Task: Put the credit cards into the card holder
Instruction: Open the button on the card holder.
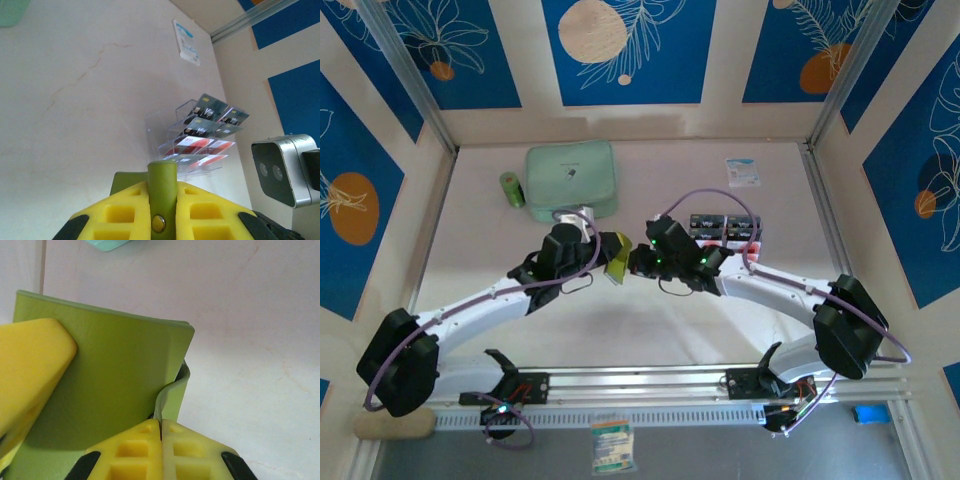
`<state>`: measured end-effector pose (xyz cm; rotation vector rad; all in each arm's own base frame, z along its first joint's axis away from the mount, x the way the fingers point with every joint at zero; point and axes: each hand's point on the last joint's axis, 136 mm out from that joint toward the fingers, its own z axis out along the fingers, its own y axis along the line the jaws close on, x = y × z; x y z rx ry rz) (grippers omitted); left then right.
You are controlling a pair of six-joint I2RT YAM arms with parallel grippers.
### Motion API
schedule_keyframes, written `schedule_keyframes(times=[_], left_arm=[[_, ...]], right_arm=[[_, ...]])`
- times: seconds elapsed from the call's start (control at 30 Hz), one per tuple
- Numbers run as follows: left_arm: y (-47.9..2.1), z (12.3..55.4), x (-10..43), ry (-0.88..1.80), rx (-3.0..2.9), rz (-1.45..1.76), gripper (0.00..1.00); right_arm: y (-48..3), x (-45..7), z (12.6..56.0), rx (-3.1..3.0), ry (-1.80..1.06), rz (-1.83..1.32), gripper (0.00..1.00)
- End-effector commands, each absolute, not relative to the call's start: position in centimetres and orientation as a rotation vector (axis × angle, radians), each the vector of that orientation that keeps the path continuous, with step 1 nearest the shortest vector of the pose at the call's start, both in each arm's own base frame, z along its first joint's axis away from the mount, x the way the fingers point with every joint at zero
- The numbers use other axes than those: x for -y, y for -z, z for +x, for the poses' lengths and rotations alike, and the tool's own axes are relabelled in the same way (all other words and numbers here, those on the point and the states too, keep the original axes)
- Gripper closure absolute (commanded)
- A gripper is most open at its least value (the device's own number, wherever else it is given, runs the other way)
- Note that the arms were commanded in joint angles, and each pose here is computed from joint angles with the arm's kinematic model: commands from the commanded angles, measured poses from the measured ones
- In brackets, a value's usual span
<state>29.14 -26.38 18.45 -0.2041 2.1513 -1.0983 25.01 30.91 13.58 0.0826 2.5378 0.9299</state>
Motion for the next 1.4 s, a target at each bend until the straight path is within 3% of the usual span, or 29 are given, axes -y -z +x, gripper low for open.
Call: schedule_keyframes(times=[0.0,0.43,0.67,0.8,1.0,1.13,1.37], left_arm=[[-25.2,30.0,27.0,1.225,-1.917,-0.176,1.0],[-26.1,30.1,27.1,1.227,-1.906,-0.165,1.0],[-25.5,30.1,27.0,1.208,-1.923,-0.163,1.0],[-25.2,30.1,27.2,1.207,-1.931,-0.159,1.0],[-25.1,30.2,27.3,1.206,-1.932,-0.157,1.0],[-25.1,30.2,27.3,1.207,-1.934,-0.156,1.0],[-25.1,30.2,27.3,1.209,-1.931,-0.157,1.0]], right_arm=[[-4.9,-23.6,22.3,-2.786,-0.513,0.224,1.0],[-3.0,-22.3,21.4,-2.825,-0.513,0.256,1.0],[-9.0,-23.2,22.4,-2.704,-0.629,0.215,1.0],[-14.0,-24.3,23.3,-2.594,-0.731,0.159,0.71],[-18.7,-26.7,24.2,-2.5,-0.811,0.06,0.43],[-19.9,-28.4,24.7,-2.477,-0.814,0.021,0.37],[-18.0,-29.6,25.8,-2.529,-0.77,0.033,0.39]])
